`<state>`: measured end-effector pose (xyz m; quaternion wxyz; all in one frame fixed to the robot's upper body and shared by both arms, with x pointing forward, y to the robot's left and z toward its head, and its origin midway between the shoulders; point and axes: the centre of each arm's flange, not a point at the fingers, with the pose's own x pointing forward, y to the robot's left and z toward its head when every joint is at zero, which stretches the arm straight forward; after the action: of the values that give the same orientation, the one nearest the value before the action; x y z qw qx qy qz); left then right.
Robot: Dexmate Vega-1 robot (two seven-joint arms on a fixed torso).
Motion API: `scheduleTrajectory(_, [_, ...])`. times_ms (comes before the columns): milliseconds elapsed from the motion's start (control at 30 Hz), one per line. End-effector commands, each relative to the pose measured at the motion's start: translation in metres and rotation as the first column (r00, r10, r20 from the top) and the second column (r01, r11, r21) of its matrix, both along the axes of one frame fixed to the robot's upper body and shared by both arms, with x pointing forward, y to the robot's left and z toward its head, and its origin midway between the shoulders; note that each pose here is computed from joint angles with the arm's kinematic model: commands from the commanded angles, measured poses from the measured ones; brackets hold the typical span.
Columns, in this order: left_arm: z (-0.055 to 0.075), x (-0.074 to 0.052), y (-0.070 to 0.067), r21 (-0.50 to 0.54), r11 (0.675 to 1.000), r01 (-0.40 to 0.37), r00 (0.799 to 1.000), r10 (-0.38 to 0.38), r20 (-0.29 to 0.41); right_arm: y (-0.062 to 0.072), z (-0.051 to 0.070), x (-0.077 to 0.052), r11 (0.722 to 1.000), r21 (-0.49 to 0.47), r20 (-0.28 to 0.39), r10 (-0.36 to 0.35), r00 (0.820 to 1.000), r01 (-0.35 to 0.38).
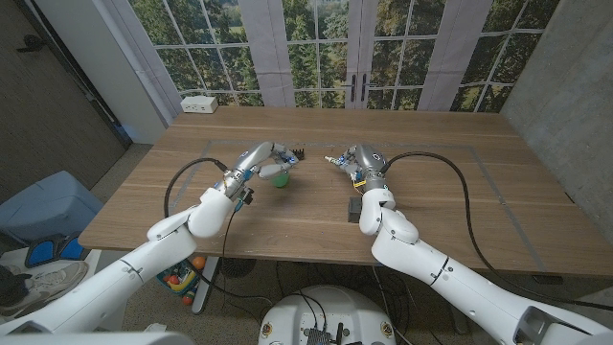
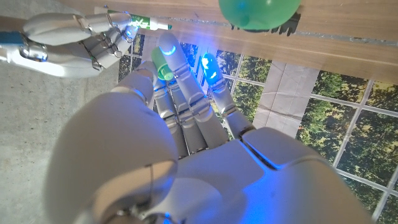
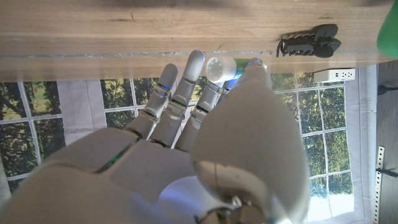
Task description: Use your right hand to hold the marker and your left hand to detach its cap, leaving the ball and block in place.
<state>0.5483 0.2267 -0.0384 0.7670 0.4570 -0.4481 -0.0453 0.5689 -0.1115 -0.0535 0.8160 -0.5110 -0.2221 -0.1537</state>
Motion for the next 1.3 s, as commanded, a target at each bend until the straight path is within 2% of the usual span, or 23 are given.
scheduleTrajectory(33, [-0.019,0.01,-0.005,0.068,0.997,-0.025,1.0,0.025,-0.01,-0.002,-0.005,0.013,1.0,0.021,-0.119,0.008,0.993,-0.005])
scheduleTrajectory(467, [-0.038,0.024,-0.01,0.117,0.993,-0.026,0.999,0.03,-0.032,-0.005,-0.006,0.02,1.0,0.007,-0.182,0.012,0.983,-0.011])
scheduleTrajectory(633, [-0.042,0.026,-0.014,0.15,0.988,-0.03,0.999,0.033,-0.019,-0.005,-0.006,0.023,1.0,-0.001,-0.222,0.008,0.975,-0.008])
scheduleTrajectory(867, [-0.043,0.025,-0.018,0.19,0.981,-0.045,0.999,0.044,0.007,-0.007,-0.006,0.025,1.0,0.012,-0.258,0.016,0.966,-0.014])
scheduleTrajectory(1300, [-0.039,0.023,-0.02,0.309,0.945,-0.107,0.992,0.121,-0.029,-0.008,-0.005,0.026,1.0,0.002,-0.288,0.009,0.958,-0.009])
